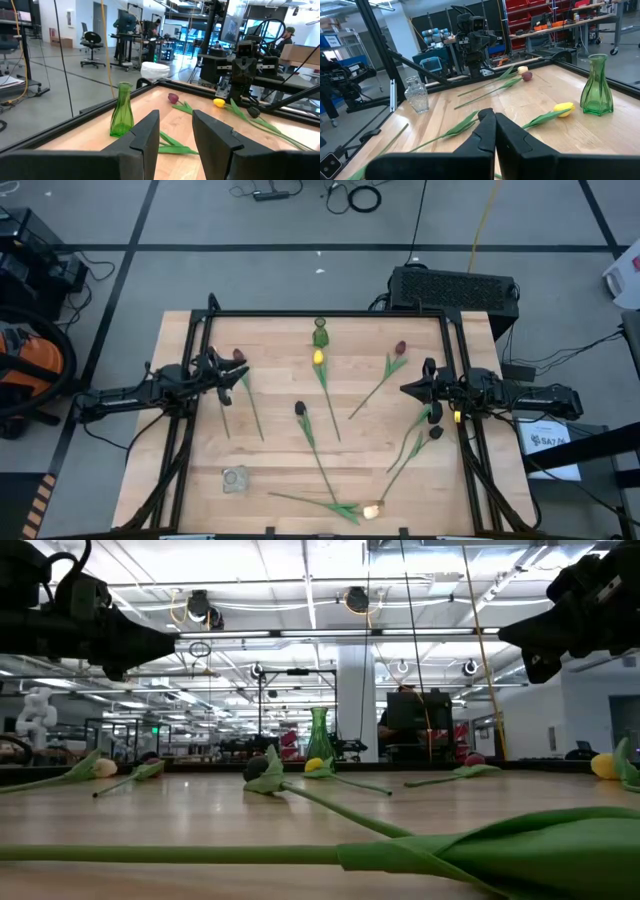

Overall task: Sort flowers into vase by color
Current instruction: Put the left yellow flower into the green vase

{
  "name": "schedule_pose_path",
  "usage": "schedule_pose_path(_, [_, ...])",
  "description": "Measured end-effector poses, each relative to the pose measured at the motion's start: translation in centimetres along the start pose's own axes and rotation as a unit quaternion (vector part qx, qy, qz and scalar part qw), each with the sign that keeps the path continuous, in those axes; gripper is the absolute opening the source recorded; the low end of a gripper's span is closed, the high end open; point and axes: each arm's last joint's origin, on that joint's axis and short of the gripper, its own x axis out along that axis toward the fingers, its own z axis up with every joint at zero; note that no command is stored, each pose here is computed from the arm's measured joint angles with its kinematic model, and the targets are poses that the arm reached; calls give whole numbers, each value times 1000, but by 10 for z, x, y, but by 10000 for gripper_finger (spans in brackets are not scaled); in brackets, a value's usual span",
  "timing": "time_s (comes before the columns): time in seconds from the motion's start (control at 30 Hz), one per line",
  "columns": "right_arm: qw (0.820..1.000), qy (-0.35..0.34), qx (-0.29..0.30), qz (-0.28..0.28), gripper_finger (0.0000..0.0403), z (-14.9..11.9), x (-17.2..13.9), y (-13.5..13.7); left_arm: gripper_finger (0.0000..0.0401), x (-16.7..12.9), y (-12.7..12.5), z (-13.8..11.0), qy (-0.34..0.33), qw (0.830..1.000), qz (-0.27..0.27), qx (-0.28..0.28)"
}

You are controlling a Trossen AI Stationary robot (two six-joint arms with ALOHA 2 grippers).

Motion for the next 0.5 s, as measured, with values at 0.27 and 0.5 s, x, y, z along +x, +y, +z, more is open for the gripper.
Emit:
schedule_pose_path(0.27, [999,-37,13,6,0,7,0,1,123,0,0,0,0,1000,0,0])
schedule_pose_path(0.5, [998,-59,3,-22,0,10,2,1,123,0,0,0,0,1000,0,0])
